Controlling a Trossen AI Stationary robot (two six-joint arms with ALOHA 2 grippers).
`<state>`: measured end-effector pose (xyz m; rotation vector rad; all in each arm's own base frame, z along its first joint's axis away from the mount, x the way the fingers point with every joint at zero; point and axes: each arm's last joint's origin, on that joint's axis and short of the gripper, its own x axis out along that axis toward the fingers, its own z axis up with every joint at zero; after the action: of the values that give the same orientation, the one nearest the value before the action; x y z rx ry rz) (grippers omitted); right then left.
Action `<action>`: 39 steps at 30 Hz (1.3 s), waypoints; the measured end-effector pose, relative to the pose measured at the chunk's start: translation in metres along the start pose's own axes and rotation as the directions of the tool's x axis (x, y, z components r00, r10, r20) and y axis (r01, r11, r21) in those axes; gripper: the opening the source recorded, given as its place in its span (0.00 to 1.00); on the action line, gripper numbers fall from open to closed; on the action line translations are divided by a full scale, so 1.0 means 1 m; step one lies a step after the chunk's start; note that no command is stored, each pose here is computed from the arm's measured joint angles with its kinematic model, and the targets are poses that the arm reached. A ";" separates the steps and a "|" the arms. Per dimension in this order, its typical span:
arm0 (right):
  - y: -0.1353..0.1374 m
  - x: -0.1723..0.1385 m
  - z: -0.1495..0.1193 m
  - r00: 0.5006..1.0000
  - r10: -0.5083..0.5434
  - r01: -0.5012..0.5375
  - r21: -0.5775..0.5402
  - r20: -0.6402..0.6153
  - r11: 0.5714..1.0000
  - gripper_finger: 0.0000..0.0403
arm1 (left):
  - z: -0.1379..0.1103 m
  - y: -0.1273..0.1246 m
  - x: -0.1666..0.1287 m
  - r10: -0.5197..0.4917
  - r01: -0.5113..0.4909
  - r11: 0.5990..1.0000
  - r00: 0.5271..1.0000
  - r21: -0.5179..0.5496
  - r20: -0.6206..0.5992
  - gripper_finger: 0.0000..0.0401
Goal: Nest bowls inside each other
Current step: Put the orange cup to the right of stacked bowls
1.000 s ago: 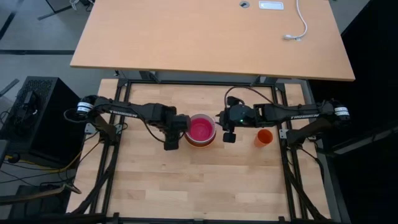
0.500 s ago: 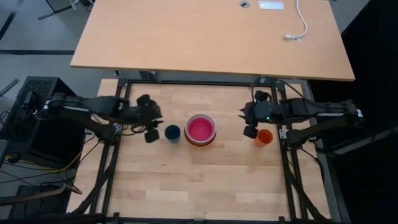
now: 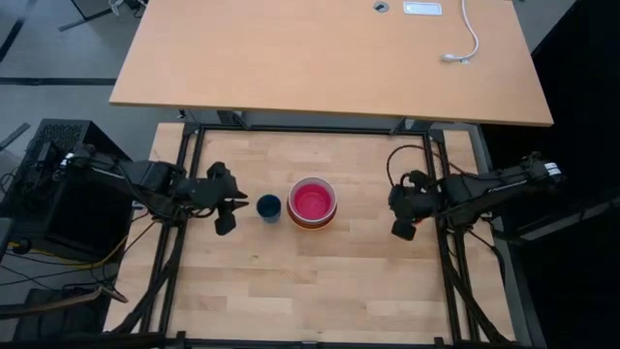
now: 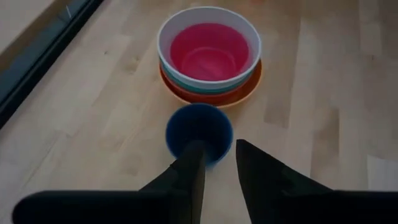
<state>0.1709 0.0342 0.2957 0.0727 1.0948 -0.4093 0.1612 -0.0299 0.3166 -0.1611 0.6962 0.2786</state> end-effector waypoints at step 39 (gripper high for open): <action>0.005 0.052 -0.056 0.954 -0.036 0.098 0.194 -0.298 0.976 0.46 | 0.000 -0.003 0.003 -0.008 0.008 1.000 1.000 0.003 0.015 0.24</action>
<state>0.1460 0.0385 0.2238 0.2889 1.3468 -0.5868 0.1643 -0.0321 0.3153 -0.1587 0.6809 0.2706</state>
